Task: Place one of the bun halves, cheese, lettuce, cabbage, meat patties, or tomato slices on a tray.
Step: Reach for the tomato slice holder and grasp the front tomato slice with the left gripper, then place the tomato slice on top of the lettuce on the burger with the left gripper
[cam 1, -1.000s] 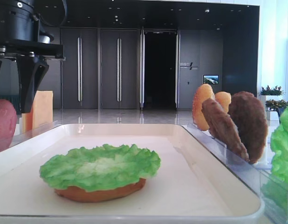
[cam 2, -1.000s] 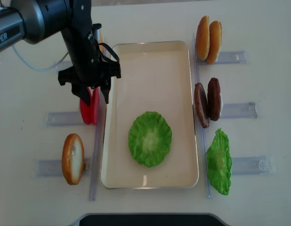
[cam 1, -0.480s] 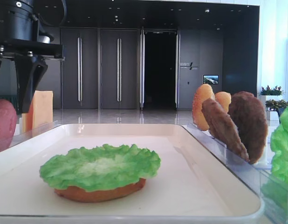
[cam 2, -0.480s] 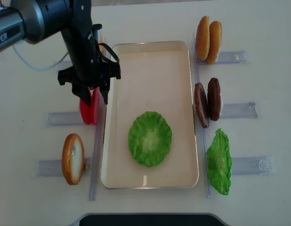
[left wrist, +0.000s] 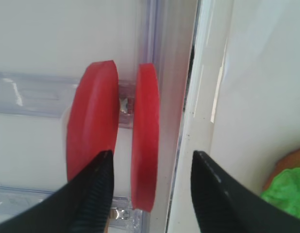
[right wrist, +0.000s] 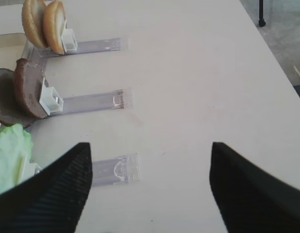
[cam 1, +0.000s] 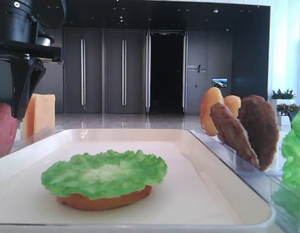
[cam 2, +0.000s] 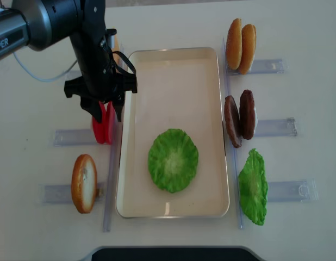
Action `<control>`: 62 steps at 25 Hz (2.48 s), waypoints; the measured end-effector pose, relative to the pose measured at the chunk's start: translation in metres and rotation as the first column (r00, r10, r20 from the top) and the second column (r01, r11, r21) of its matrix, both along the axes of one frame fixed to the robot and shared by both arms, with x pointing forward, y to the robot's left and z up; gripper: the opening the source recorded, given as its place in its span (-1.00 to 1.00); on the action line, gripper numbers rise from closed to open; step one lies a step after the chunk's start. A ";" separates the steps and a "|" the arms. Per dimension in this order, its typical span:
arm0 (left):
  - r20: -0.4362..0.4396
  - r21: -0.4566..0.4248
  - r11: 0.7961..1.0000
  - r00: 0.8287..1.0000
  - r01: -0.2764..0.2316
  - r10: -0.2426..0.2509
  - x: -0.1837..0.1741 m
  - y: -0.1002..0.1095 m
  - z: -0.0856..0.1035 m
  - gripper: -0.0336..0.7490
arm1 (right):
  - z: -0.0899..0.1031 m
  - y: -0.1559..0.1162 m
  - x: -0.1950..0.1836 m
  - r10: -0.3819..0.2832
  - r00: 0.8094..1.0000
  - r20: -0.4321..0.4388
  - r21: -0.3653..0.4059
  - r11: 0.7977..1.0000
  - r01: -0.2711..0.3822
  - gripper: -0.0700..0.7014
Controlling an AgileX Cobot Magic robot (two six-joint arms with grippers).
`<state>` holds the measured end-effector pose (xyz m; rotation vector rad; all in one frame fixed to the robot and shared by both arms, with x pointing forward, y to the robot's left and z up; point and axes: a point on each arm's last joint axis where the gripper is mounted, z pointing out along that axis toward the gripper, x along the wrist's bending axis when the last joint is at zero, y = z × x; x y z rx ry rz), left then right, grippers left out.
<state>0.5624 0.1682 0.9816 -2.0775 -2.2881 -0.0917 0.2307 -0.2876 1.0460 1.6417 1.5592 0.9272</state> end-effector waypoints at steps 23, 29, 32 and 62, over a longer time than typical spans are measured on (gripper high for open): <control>0.003 0.028 0.999 0.999 0.042 -0.042 0.001 0.003 0.001 -0.76 | 0.000 0.000 0.000 0.000 1.000 0.000 0.000 1.000 0.000 0.51; 0.049 0.016 0.999 0.998 0.048 -0.049 -0.004 0.005 0.027 -0.76 | 0.000 0.000 0.000 0.000 1.000 0.000 0.000 1.000 0.000 0.51; 0.110 -0.007 0.998 0.992 0.055 -0.054 -0.007 0.006 0.049 -0.76 | 0.000 0.000 0.000 0.000 1.000 0.000 0.000 1.000 0.000 0.51; 0.207 -0.145 0.988 0.978 0.054 -0.024 -0.108 0.041 0.100 -0.76 | 0.000 0.000 0.000 0.000 1.000 0.000 0.000 1.000 0.000 0.51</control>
